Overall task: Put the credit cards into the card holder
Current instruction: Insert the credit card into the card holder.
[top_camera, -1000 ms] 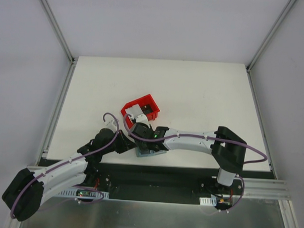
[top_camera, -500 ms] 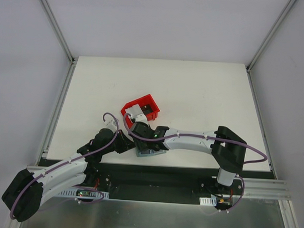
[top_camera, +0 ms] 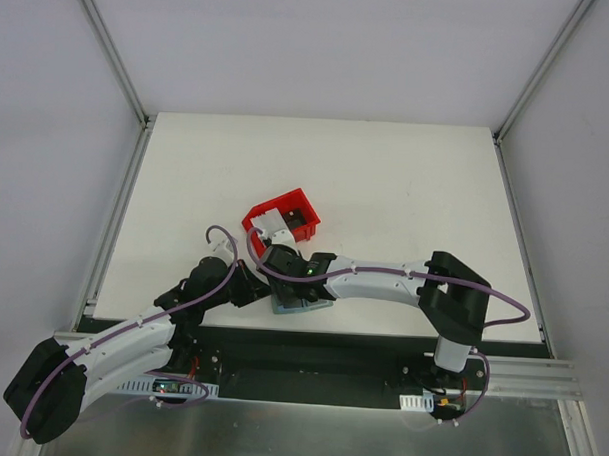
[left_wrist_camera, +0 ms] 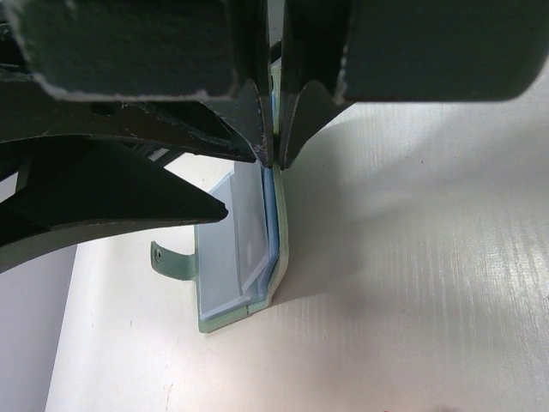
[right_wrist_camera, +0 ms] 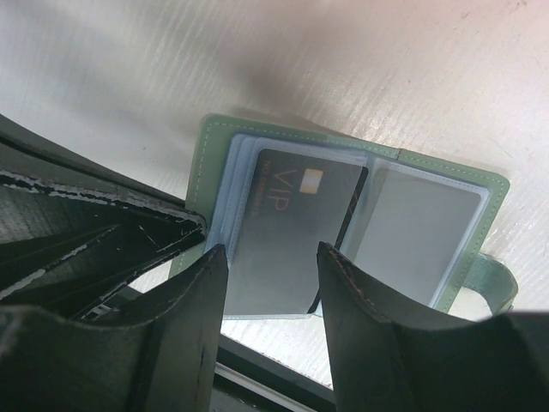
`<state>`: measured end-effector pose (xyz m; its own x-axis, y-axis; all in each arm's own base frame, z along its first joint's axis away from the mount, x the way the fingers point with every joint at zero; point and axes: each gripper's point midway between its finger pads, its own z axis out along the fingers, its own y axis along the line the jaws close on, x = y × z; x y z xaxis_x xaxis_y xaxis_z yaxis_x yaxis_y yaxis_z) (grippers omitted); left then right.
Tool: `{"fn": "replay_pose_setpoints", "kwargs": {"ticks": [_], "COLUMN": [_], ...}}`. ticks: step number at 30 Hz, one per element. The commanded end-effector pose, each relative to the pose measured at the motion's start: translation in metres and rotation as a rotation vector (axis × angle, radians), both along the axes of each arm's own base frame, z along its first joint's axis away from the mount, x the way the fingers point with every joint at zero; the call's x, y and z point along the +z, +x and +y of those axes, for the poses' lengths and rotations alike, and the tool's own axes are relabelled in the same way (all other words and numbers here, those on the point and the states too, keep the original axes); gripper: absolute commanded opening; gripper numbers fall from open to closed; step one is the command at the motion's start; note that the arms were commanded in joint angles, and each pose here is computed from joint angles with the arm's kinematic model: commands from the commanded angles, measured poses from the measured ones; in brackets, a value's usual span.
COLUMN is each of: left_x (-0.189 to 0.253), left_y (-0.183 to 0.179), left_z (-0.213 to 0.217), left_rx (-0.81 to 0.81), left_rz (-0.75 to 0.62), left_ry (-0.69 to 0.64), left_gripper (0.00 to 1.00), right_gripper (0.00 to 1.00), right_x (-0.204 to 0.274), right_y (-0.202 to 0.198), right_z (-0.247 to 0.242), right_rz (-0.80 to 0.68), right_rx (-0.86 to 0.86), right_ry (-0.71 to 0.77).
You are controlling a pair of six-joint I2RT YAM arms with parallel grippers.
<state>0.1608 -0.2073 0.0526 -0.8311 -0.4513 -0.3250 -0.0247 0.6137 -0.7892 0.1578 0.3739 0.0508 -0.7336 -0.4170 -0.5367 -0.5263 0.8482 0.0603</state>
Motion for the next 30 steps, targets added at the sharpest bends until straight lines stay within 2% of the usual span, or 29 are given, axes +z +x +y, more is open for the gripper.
{"fn": "replay_pose_setpoints", "kwargs": {"ticks": [1, 16, 30], "left_x": [0.016, 0.014, 0.001], "left_y": [0.007, 0.007, 0.004], "left_z": [-0.004, -0.003, 0.002], "left_rx": [-0.006, -0.004, 0.01], "left_rz": [-0.049, -0.045, -0.014], "left_ry": [-0.025, -0.021, 0.002], "left_gripper": [0.0, 0.0, 0.0], "right_gripper": [0.49, 0.42, 0.33], "right_x": [0.008, 0.018, 0.033], "right_y": [0.005, 0.015, 0.02], "right_z": [-0.001, -0.028, -0.059], "right_rz": [-0.02, -0.108, -0.154], "right_rx": [-0.016, -0.049, -0.11], "right_ry": [-0.014, -0.167, -0.172]}}
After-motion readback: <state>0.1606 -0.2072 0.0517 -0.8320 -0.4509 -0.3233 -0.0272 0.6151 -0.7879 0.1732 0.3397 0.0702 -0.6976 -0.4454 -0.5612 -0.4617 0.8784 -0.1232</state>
